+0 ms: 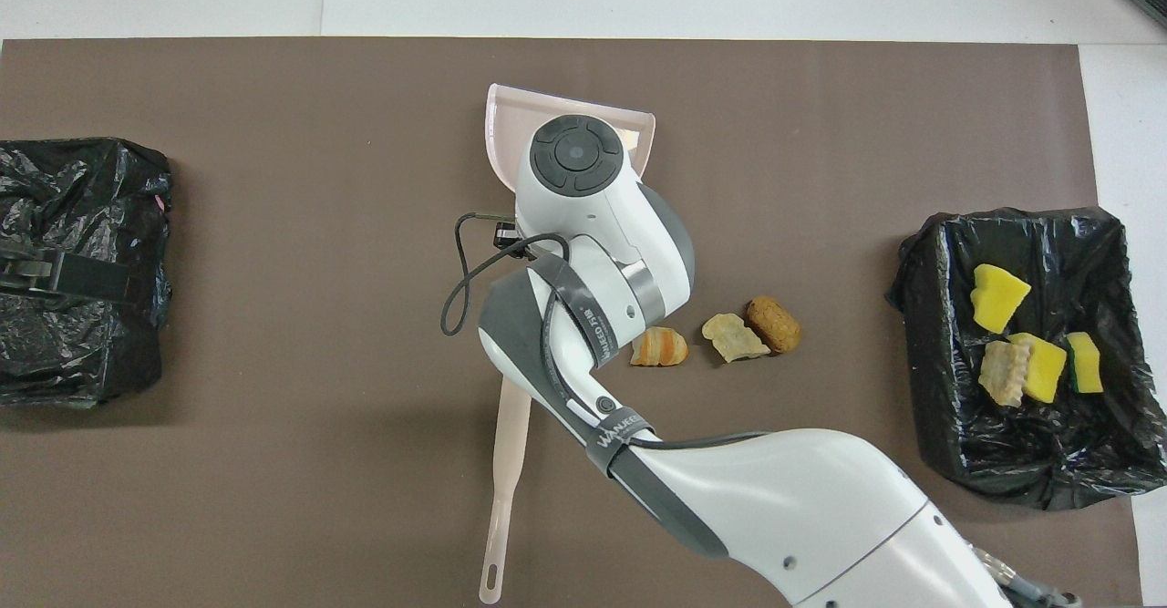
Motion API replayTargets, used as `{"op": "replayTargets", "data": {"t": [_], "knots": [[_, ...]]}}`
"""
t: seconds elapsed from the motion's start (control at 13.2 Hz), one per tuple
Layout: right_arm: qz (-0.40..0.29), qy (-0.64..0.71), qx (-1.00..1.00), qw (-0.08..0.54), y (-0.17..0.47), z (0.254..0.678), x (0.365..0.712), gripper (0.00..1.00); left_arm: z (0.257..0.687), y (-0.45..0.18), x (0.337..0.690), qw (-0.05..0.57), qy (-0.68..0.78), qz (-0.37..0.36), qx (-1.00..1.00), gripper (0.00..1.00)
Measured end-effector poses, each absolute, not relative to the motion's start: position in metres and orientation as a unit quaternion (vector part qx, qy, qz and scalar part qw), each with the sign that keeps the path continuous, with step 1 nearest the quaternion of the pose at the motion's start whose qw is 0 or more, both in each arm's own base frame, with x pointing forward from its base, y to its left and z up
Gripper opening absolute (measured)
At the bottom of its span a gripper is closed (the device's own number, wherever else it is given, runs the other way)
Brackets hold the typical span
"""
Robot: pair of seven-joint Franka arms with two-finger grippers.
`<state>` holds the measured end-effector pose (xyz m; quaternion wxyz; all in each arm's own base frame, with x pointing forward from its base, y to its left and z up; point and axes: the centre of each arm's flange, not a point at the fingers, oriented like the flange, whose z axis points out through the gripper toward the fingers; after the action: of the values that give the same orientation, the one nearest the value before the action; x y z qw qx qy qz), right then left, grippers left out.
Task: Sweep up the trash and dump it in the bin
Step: 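Bring the dustpan back with the right gripper and set it down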
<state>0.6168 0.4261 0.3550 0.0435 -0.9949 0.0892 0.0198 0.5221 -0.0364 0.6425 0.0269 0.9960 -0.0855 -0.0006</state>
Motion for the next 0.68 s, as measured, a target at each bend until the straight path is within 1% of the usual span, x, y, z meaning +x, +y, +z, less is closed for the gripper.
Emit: {"op": "replayTargets", "data": {"t": [0.23,0.3,0.45,0.68], "knots": [[0.017,0.079,-0.996,0.047,0.444,0.356,0.609,0.32,0.644,-0.043,0.524,0.027,-0.091,0.008,0.995,1.00],[0.015,0.075,-0.996,0.049,0.449,0.358,0.606,0.39,0.645,-0.046,0.525,0.031,-0.093,0.016,0.995,1.00],[0.011,0.066,-0.996,0.053,0.461,0.365,0.598,0.63,0.647,-0.050,0.530,0.039,-0.095,0.034,0.994,1.00],[0.003,0.058,-0.996,0.061,0.467,0.393,0.590,0.99,0.645,-0.051,0.541,0.045,-0.097,0.059,0.992,1.00]]}}
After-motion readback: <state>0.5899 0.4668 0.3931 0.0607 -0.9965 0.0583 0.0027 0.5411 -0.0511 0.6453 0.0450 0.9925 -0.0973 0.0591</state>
